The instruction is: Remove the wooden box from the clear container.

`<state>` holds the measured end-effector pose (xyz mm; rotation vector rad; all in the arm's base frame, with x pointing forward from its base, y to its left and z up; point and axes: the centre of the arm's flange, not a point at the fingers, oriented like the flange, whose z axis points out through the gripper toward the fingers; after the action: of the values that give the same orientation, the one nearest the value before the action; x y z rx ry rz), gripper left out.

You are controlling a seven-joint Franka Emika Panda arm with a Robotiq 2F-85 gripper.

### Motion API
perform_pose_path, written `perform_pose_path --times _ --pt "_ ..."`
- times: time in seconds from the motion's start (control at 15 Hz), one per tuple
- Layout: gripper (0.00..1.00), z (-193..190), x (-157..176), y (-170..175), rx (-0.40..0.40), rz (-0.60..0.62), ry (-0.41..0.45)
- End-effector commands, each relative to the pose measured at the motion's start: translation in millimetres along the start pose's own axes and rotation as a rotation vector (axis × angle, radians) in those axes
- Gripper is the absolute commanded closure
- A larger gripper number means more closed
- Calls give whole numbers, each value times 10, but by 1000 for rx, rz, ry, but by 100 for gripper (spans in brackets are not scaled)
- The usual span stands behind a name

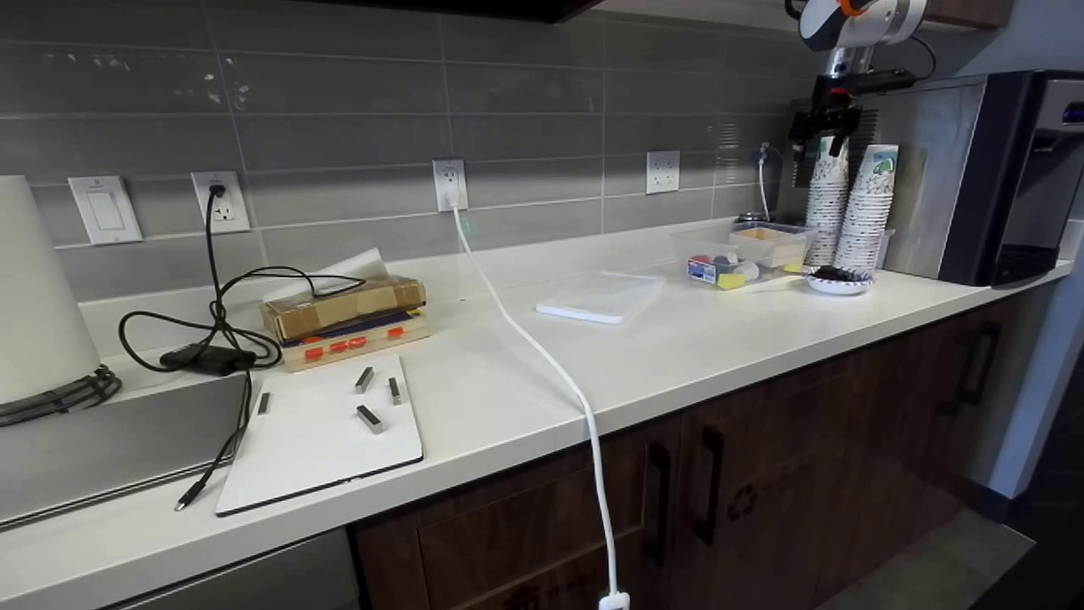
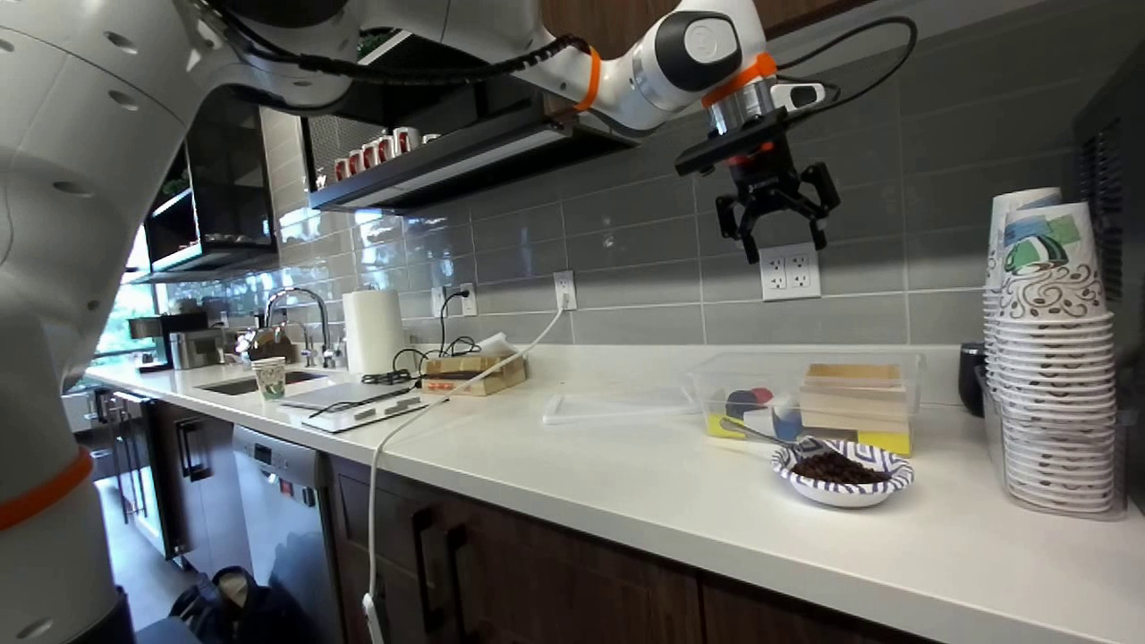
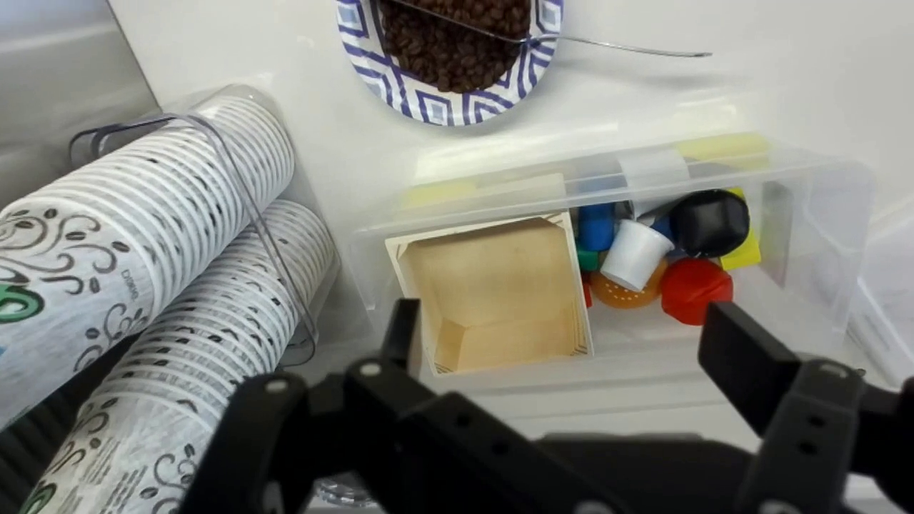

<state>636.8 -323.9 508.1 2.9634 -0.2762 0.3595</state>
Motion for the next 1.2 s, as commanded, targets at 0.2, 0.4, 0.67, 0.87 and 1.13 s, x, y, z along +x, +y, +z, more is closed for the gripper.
perform_pose_path --times 0.2,0.4,0.67,0.87,1.13 --pt "0 255 83 -98 49 2 -44" --pt "0 225 106 -94 52 3 -41" --pt "0 213 107 -84 54 5 -40" --pt "0 314 196 -59 47 2 -47" --pt "0 537 379 -16 43 -35 -70"
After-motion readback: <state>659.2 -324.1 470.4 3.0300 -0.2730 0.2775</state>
